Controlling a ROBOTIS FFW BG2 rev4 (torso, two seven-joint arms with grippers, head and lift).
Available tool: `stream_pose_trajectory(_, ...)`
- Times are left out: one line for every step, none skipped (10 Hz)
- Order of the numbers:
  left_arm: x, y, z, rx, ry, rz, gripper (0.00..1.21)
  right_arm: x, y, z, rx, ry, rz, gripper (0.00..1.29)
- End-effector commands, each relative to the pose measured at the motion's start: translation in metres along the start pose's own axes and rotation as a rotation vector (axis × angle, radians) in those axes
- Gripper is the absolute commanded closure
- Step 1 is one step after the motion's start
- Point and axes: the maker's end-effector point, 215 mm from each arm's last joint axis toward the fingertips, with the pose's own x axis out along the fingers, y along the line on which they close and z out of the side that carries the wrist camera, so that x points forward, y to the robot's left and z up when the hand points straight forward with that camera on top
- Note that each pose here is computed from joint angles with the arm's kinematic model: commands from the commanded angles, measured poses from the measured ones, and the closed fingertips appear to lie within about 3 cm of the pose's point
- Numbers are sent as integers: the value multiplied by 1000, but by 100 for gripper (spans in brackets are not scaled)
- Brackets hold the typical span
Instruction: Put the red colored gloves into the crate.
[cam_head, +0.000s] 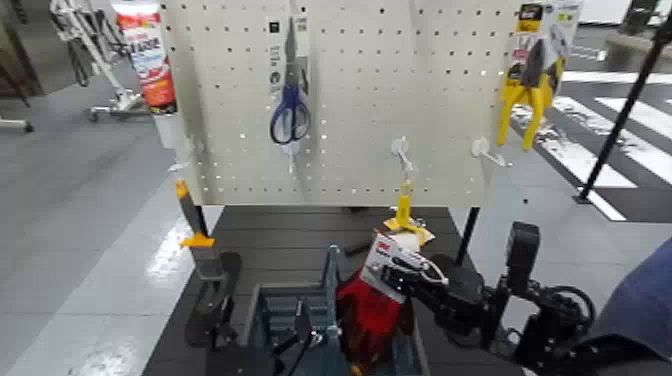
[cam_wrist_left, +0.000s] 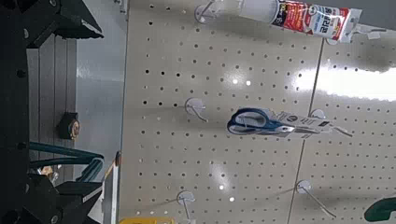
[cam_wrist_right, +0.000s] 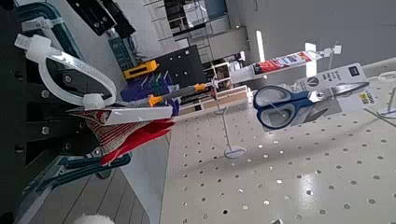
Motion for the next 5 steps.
stream_pose_trajectory(1, -1, 1, -2, -3, 1, 15, 2, -8, -14, -34, 39, -7, 107)
stream_pose_trajectory(0, -1, 1, -3, -3, 1, 15, 1, -11, -21, -40, 58, -10, 107)
stream_pose_trajectory(1, -1, 1, -2, -4, 1, 15, 2, -12, -26, -38, 69, -7, 107)
stream_pose_trajectory(1, -1, 2, -3, -6, 1, 15, 1, -14, -32, -39, 76, -8, 107)
stream_pose_trajectory(1, -1, 2, -3, -6, 1, 15, 0, -18, -40, -34, 87, -14, 107)
